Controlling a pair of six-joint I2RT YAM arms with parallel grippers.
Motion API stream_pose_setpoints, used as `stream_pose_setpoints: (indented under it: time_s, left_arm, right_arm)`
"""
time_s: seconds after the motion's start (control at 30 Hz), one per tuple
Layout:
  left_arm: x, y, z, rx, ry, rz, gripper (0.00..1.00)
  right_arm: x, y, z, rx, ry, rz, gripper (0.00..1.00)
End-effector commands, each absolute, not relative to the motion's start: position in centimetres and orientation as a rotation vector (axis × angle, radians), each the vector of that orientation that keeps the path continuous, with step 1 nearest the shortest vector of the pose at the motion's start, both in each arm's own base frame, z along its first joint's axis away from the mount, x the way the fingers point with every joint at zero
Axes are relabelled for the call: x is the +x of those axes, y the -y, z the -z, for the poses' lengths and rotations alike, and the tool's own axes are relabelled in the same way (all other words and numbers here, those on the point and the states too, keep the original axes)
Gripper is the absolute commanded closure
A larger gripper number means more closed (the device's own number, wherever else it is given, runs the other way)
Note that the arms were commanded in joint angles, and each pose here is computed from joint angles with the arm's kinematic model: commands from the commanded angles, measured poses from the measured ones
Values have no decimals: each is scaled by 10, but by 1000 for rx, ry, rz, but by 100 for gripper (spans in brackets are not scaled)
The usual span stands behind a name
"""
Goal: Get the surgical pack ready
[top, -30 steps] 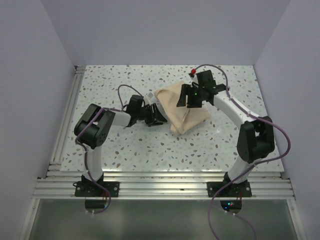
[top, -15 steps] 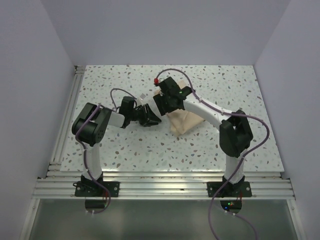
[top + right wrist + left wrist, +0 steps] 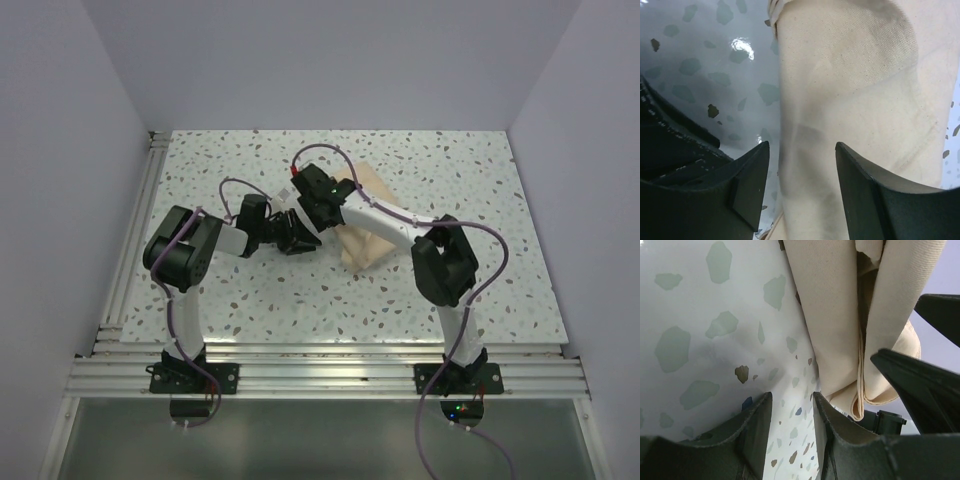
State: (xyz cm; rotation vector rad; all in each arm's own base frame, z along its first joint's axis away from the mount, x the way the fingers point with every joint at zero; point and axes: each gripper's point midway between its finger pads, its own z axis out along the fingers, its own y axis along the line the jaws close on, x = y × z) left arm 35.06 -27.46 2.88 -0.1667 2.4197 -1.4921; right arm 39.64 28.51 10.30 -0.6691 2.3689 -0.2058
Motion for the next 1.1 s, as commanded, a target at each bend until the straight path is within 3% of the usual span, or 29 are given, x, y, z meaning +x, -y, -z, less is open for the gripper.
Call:
stream_pose_setpoints:
  time_s: [0.0, 0.23, 0.27, 0.33, 0.37, 0.7, 0.93, 1.07]
  left_arm:
    - [346, 271, -18, -170, -2444, 1476, 58]
    - [347, 271, -16, -169, -2449, 1471, 58]
    - [347, 271, -16, -167, -2448, 1470, 58]
    - [347, 271, -14, -172, -2454, 1465, 58]
    - [348, 271, -15, -173, -2451, 1463, 58]
    - [348, 294, -13, -137, -2471, 1462, 57]
    - [351, 323, -9, -104, -2481, 1486, 58]
    - [356, 325, -1, -117, -2489, 1473, 58]
  right_arm:
    - [412, -273, -114, -631, -2318, 338, 41]
    - [413, -269, -96, -647, -2339, 397, 51]
    - [413, -269, -96, -646, -2340, 394, 58]
    - [412, -273, -96, -649, -2351, 366, 82]
    - [411, -275, -98, -650, -2356, 353, 99]
    - [412, -288, -141, -557, -2384, -25, 100]
    - [433, -264, -143, -273, -2487, -690, 100]
    - [427, -269, -150, -156, -2464, -1306, 100]
